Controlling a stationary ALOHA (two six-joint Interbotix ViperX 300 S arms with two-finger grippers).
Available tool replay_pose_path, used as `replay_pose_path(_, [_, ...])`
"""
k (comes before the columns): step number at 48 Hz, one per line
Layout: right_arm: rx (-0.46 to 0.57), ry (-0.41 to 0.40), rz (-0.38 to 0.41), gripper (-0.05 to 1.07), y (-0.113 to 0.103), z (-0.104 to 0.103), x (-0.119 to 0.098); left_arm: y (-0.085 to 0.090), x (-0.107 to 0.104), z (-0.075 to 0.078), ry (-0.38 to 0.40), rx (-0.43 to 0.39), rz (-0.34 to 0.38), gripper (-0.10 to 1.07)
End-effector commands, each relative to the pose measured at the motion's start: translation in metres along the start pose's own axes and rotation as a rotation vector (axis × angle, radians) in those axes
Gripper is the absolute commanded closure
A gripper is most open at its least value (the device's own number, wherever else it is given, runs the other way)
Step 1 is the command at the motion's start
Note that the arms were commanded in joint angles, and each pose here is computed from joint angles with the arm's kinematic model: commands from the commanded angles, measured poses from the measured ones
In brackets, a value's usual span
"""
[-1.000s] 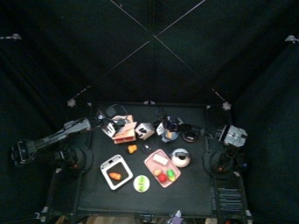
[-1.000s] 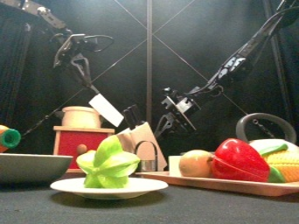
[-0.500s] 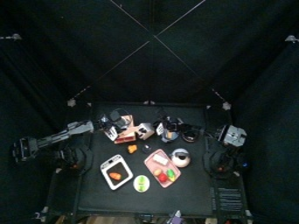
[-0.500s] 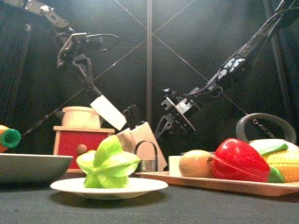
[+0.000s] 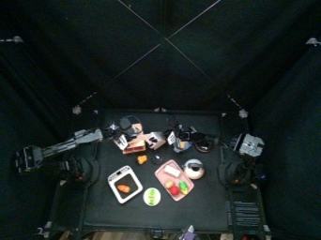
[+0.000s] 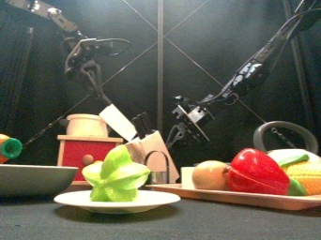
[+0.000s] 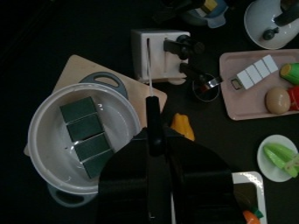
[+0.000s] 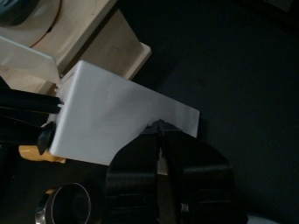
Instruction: Place cleaver back in holder
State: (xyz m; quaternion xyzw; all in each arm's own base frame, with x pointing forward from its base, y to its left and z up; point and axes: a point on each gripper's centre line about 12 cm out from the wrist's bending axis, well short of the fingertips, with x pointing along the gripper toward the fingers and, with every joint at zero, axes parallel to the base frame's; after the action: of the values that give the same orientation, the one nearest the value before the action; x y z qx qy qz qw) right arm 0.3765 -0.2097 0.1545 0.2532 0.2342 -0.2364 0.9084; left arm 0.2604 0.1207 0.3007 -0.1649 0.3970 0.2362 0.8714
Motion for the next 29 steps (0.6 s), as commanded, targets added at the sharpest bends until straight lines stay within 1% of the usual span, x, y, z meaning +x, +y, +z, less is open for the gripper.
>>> replay_pose_path(1, [-0.005,-0.041,0.015,0.7,0.0044,0.0153,-0.004,0.0005,-0.0072,0.0113,-0.041,0.006,0.004,0.62])
replay_pose_path(17, [-0.005,-0.044,0.016,0.7,0.0048,0.0165,-0.004,0.0002,-0.0061,0.0118,-0.051,0.011,0.005,0.62])
replay_pose_path(29, [-0.005,-0.042,0.014,0.7,0.0044,0.0161,-0.0031,-0.0016,0.0013,0.0103,-0.027,0.016,0.004,0.62])
